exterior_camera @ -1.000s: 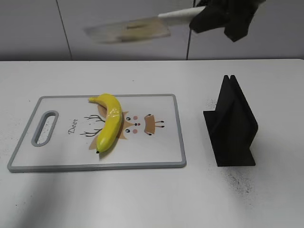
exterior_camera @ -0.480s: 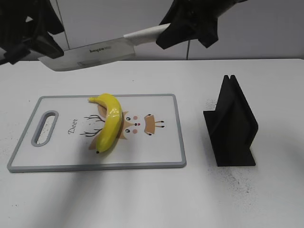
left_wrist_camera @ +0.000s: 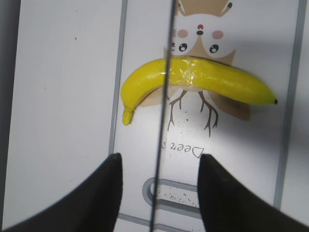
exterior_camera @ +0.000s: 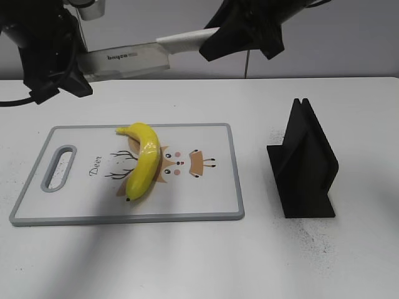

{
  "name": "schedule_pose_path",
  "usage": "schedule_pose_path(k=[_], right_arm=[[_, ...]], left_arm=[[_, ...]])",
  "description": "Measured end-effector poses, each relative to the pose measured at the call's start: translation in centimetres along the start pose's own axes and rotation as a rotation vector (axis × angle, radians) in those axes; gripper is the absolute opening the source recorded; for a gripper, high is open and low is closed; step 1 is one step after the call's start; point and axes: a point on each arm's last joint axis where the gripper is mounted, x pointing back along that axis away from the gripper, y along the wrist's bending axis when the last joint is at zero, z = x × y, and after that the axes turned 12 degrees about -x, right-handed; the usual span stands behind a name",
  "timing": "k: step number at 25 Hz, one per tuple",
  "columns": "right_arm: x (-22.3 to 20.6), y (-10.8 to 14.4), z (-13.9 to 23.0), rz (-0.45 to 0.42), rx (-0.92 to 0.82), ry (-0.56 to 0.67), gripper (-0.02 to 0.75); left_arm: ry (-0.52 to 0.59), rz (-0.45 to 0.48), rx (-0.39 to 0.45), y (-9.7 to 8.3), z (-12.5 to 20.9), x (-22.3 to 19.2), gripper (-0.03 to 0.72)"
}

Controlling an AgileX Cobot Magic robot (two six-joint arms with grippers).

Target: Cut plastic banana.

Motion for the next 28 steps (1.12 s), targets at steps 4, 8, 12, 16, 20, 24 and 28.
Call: schedule_pose_path(k=[4, 8, 12, 16, 20, 24, 28], right_arm=[[0.7, -0.7, 0.6, 0.017, -0.010, 0.003, 0.170], [0.8, -0.8, 0.8, 0.019, -0.010, 0.009, 0.170], [0.3, -1.1, 1.2, 0.011, -0.021, 0.015, 0.170], [-0.3, -1.4, 1.8, 0.001, -0.035, 0.025, 0.170], [-0.4, -1.5, 1.9, 0.000, -0.043, 0.018, 0.170], [-0.5, -1.5, 1.8, -0.005, -0.056, 0.000, 0.170], [-0.6, -1.6, 1.9, -0.008, -0.054, 0.003, 0.170]], left_arm=[[0.001, -0.006, 0.000, 0.1, 0.0, -0.2, 0.393], [-0.001, -0.023, 0.000, 0.3, 0.0, -0.2, 0.250], [-0.015, -0.028, 0.009, 0.3, -0.1, -0.2, 0.217], [-0.024, -0.028, 0.014, 0.3, -0.2, -0.2, 0.219], [-0.028, -0.035, 0.016, 0.4, -0.2, -0.2, 0.219], [-0.031, -0.045, 0.018, 0.5, -0.3, -0.2, 0.183], [-0.031, -0.064, 0.013, 0.6, -0.3, -0.1, 0.018]])
